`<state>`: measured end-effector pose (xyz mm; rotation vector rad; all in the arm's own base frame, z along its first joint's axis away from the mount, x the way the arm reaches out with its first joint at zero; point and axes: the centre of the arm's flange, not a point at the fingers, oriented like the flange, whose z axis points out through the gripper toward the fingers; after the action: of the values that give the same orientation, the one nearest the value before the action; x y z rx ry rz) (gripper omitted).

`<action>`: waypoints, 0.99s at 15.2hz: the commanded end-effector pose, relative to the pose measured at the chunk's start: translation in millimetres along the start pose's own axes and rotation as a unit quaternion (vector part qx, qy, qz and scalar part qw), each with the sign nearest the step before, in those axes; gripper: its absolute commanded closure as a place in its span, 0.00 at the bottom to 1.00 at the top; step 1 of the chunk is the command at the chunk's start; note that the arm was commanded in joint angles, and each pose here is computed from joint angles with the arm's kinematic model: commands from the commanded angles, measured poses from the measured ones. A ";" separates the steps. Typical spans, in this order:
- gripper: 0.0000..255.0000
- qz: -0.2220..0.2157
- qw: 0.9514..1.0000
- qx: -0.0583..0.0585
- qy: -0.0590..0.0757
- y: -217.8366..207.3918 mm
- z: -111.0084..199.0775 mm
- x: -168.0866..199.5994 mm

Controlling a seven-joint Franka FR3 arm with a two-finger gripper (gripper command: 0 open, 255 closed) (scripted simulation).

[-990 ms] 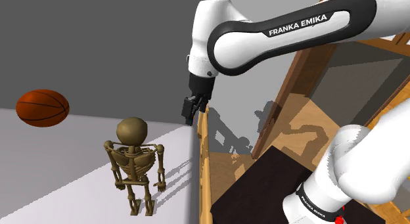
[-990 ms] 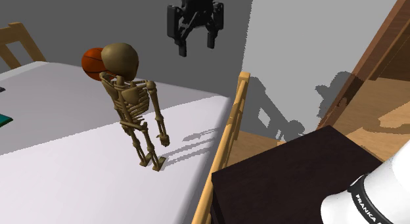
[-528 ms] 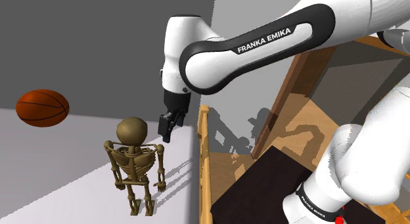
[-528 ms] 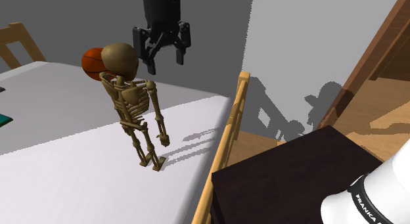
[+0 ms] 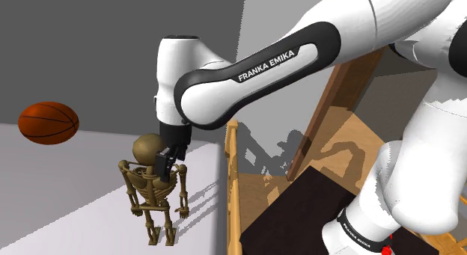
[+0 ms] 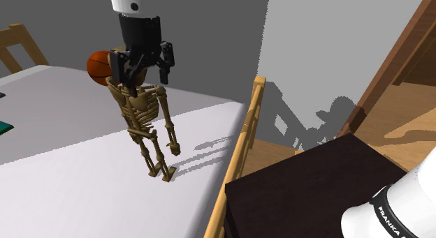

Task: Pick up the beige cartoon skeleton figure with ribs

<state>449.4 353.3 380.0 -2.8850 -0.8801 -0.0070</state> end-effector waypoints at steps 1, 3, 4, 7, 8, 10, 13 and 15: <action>0.00 -0.001 1.000 0.000 0.000 0.4 11.0 0.7; 0.00 -0.001 1.000 0.000 0.000 1.7 21.5 0.3; 0.00 -0.001 1.000 0.000 0.000 2.3 26.8 0.1; 1.00 -0.001 1.000 0.000 0.000 2.5 30.1 0.4; 1.00 -0.001 1.000 0.000 0.000 2.5 30.1 0.5; 1.00 -0.001 1.000 0.000 0.000 2.6 30.5 0.5; 1.00 -0.001 1.000 0.000 0.000 2.7 30.7 0.4; 1.00 -0.001 1.000 0.000 0.000 3.0 30.8 0.3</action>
<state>450.6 355.0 351.3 -2.8820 -0.8831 -0.0138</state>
